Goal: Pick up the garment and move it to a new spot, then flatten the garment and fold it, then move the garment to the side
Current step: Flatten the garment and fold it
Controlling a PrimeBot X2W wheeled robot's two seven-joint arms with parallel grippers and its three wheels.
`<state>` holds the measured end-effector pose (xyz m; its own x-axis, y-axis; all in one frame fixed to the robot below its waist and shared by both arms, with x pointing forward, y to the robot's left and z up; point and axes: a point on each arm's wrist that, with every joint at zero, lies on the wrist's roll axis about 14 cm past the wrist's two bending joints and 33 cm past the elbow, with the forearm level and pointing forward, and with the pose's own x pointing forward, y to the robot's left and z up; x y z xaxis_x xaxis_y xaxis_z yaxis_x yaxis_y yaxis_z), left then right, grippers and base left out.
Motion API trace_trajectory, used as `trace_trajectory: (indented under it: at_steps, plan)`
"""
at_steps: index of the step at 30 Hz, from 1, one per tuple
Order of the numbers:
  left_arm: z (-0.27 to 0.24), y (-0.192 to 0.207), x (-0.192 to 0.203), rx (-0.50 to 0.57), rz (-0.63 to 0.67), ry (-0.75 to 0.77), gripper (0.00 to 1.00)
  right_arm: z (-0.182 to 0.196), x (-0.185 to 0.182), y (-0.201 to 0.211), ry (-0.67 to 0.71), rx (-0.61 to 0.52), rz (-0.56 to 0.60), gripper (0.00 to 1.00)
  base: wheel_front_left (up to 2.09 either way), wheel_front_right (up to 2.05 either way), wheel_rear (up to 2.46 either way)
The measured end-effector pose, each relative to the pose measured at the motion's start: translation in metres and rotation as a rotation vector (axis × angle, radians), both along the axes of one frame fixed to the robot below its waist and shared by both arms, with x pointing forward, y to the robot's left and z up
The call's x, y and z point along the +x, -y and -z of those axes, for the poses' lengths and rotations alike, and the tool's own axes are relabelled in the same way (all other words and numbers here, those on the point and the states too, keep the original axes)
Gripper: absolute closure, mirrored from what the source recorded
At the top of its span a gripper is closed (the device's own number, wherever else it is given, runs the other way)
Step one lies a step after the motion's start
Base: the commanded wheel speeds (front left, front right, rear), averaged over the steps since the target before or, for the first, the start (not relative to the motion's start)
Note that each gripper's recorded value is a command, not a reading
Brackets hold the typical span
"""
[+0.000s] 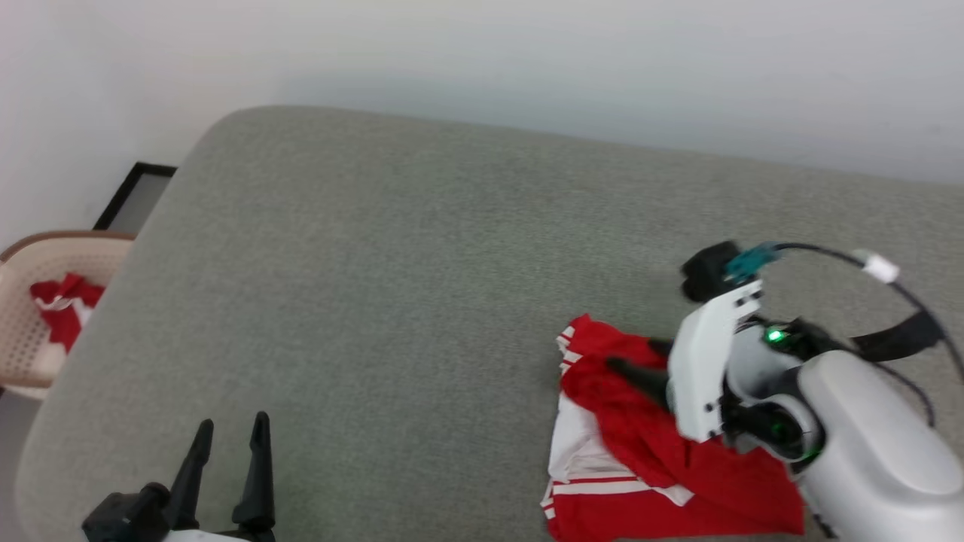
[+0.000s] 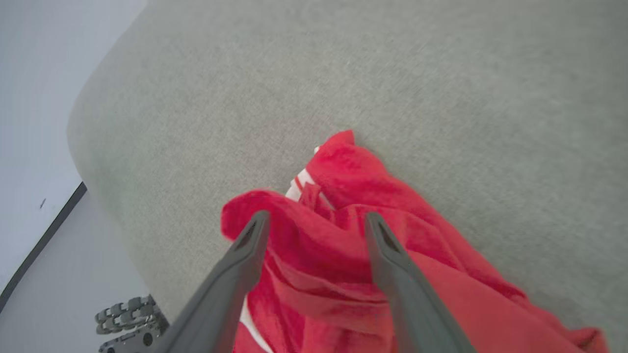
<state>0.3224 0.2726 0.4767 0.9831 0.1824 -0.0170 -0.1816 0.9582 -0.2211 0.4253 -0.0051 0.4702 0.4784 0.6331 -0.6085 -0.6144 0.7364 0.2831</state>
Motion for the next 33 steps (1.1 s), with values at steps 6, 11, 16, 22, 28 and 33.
trace_trajectory:
  at_steps: [6, 11, 16, 22, 28, 33]
  plan:
    - [-0.003, 0.011, 0.012, 0.015, 0.047, 0.008, 0.00, -0.024, 0.017, 0.042, 0.143, 0.052, 0.123, 0.00, 0.00, 0.00, 0.00]
    - [-0.005, 0.021, 0.022, 0.036, 0.096, 0.011, 0.00, -0.035, 0.021, 0.086, 0.245, 0.096, 0.258, 0.00, 0.00, 0.00, 0.00]
    - [-0.007, 0.033, 0.032, 0.048, 0.146, 0.017, 0.00, -0.046, 0.018, 0.135, 0.368, 0.120, 0.397, 0.00, 0.00, 0.00, 0.00]
    - [-0.011, 0.045, 0.043, 0.067, 0.198, 0.030, 0.00, -0.062, 0.000, 0.200, 0.548, 0.132, 0.571, 0.00, 0.00, 0.00, 0.00]
    - [-0.018, 0.051, 0.049, 0.077, 0.226, 0.048, 0.00, -0.065, -0.025, 0.247, 0.637, 0.156, 0.725, 0.00, 0.00, 0.00, 0.00]
    - [-0.024, 0.054, 0.054, 0.088, 0.240, 0.063, 0.00, -0.061, -0.044, 0.272, 0.665, 0.139, 0.801, 0.00, 0.00, 0.00, 0.00]
